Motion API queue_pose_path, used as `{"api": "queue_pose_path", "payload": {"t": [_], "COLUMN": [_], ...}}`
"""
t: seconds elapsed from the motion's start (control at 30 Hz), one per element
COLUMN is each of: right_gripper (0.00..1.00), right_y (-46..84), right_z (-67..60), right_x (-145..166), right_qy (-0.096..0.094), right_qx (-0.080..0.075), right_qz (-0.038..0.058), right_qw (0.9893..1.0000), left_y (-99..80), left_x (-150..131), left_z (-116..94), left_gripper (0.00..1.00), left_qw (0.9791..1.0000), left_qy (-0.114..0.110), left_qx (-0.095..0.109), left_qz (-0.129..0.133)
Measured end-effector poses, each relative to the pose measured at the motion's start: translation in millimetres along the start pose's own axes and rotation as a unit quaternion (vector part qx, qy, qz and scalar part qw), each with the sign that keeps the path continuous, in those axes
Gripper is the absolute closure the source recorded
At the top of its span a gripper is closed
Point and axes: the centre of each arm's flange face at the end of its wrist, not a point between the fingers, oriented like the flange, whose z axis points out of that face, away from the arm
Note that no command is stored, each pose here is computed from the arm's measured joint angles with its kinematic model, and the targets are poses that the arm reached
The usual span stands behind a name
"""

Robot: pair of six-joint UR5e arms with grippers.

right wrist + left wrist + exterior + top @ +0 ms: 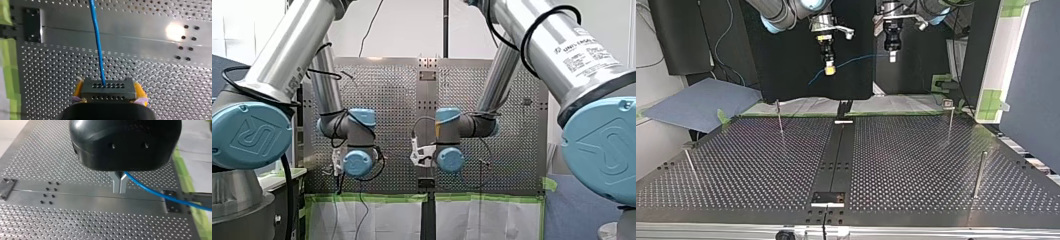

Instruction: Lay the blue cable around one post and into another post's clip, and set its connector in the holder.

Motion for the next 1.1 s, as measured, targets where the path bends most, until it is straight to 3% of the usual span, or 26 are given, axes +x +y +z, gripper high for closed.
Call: {"api": "queue_pose_path", "payload": {"t": [0.27,0.43,0.57,0.8,0.97,1.1], "right_gripper": [1.00,1.00,1.00,1.00,1.00,1.00], "right_y": [2.2,4.1,6.1,15.1,16.9,18.8], "right_z": [-1.6,-5.1,-4.9,2.2,3.6,1.7], "right_x": [-6,-9,-8,19,46,66], "right_qy": [-0.031,-0.048,-0.051,-0.038,-0.022,-0.018], "right_qx": [-0.026,-0.029,-0.031,-0.040,-0.027,-0.020], "right_qz": [-0.0111,-0.0178,-0.0169,0.0138,0.0466,0.0683], "right_qw": [0.9991,0.9983,0.9981,0.9984,0.9983,0.9973], "left_y": [4.0,4.1,3.9,-17.3,-29.9,-31.2], "left_x": [2,2,2,-17,-40,-57], "left_z": [-7,-7,-7,-2,12,18], "left_gripper": [1.00,1.00,1.00,1.00,1.00,1.00], "left_qw": [1.0000,0.9999,1.0000,0.9997,0.9981,0.9968], "left_qy": [0.004,0.004,0.004,-0.016,-0.033,-0.040], "left_qx": [-0.008,-0.008,-0.008,0.004,0.005,-0.002], "left_qz": [0.004,0.004,0.003,-0.019,-0.052,-0.068]}}
